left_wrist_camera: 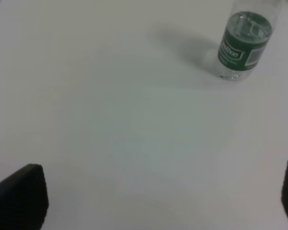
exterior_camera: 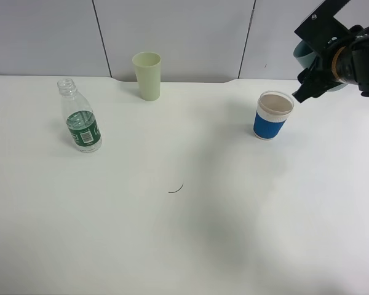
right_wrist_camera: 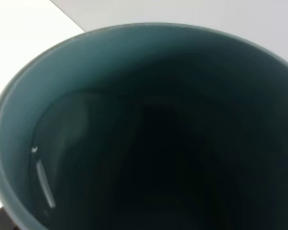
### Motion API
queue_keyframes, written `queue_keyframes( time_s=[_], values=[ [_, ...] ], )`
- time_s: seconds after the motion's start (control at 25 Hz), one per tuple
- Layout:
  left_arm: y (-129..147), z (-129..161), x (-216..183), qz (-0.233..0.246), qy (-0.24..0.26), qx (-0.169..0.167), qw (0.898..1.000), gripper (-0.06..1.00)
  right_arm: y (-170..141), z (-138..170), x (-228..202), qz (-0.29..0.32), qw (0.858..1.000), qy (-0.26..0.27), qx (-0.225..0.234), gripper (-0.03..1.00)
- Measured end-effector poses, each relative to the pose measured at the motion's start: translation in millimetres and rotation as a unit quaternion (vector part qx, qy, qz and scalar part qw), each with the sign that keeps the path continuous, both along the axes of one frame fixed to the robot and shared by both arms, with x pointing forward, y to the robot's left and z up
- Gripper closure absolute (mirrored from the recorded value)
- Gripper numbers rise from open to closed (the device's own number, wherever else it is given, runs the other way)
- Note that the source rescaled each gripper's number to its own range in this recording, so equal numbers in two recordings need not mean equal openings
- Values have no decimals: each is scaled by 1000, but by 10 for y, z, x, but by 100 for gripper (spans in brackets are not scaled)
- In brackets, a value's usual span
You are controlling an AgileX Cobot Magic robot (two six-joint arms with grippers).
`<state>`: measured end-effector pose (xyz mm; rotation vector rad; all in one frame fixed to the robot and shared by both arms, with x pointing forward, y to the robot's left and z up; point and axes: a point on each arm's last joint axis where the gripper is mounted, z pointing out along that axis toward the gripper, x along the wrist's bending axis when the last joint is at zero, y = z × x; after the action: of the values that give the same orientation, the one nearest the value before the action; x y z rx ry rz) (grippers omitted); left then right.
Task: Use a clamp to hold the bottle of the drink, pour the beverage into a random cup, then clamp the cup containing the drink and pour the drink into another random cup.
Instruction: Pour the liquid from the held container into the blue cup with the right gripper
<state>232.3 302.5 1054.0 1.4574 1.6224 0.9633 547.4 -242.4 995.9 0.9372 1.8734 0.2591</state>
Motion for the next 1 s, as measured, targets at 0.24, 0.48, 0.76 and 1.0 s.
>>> queue_keyframes(
  time_s=[0.24, 0.48, 0.76, 1.0],
  values=[
    [0, 0, 0, 0, 0, 0, 1000, -5, 0, 0, 0, 11, 1000, 5, -19, 97],
    [0, 0, 0, 0, 0, 0, 1000, -5, -5, 2, 0, 10, 1000, 4, -23, 97],
    [0, 0, 0, 0, 0, 0, 1000, -5, -23, 10, 0, 3, 1000, 2, -31, 97],
    [0, 0, 0, 0, 0, 0, 1000, -5, -34, 15, -1, 4, 999, 3, -46, 97]
  ],
)
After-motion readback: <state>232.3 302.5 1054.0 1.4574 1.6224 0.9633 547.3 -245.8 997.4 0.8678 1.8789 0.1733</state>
